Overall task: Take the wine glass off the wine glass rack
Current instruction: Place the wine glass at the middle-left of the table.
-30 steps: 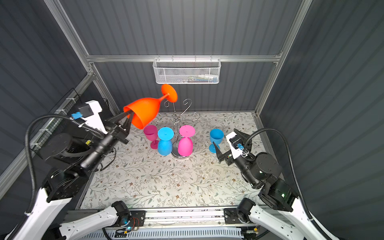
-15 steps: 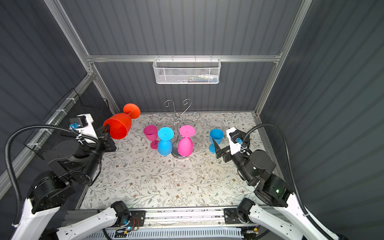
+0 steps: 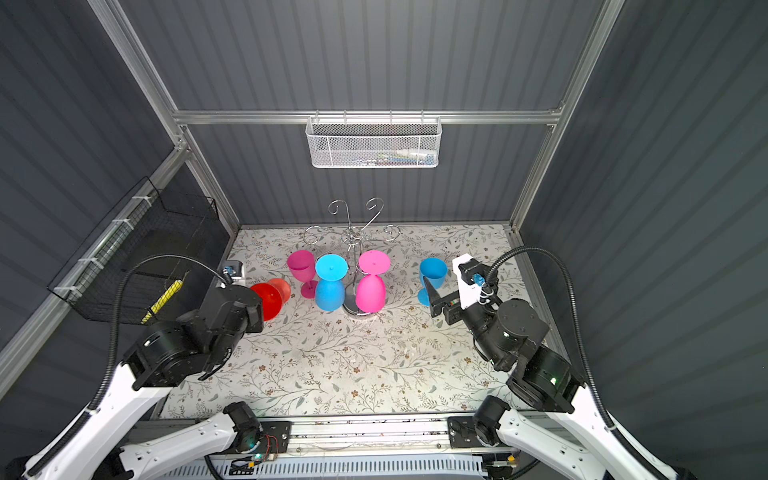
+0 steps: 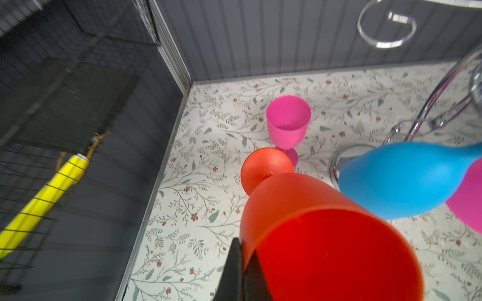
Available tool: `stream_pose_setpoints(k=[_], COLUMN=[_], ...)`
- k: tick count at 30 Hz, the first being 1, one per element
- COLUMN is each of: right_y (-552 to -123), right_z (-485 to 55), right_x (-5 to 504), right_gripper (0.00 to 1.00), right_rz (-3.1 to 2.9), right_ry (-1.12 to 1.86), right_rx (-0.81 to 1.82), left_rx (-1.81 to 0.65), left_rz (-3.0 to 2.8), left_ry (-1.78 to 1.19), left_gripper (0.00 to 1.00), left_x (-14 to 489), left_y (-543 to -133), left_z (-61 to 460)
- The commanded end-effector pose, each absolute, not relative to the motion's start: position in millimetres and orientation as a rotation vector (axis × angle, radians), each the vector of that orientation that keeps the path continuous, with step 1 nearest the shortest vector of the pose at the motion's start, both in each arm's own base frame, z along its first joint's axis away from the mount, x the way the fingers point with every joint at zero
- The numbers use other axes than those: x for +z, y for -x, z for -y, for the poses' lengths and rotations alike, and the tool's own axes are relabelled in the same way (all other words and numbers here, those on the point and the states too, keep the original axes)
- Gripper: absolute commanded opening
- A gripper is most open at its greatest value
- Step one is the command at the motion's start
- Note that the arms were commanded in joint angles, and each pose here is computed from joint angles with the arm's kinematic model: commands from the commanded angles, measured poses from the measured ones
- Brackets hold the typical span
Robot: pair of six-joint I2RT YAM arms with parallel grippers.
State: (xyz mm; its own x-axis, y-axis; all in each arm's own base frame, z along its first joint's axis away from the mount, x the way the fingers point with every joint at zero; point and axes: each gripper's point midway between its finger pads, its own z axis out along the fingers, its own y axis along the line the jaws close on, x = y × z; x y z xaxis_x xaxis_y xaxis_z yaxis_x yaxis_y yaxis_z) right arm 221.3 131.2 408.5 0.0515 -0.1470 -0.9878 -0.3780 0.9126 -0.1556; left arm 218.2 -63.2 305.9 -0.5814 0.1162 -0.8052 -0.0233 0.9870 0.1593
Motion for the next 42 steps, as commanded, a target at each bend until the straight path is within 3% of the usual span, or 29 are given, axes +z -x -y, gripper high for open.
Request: stream_pose_setpoints(k=[1,9,22,42], right_y=[-216.7,-215.4,-212.0,-211.9], right_z=[-124.7,-125.0,-121.2,-119.7], right_x=[418.0,415.6,411.2,405.7], right_gripper=[0.99,0.99,0.99,0.99], right_rz=[-1.52,-1.54,-1.579,-1.614], right_ry=[0.396,0.398,0.399,0.403], right_rx=[0.201,0.213,0.216,0.207], left_rx=[0.138,0.185,-0.047,-0.123], left_rz=[-2.293,-2.443,-2.723,-2.834], left_ry=[-0.059,-0.159,-0.216,-0.231], left_gripper=[0.0,0.0,0.0,0.0], left_x=[279.9,247.4,194.0,167.4], left_y=[-209.2,-213.3,-250.9,-282.0], left_z=[70.0,87.6,91.8,88.2])
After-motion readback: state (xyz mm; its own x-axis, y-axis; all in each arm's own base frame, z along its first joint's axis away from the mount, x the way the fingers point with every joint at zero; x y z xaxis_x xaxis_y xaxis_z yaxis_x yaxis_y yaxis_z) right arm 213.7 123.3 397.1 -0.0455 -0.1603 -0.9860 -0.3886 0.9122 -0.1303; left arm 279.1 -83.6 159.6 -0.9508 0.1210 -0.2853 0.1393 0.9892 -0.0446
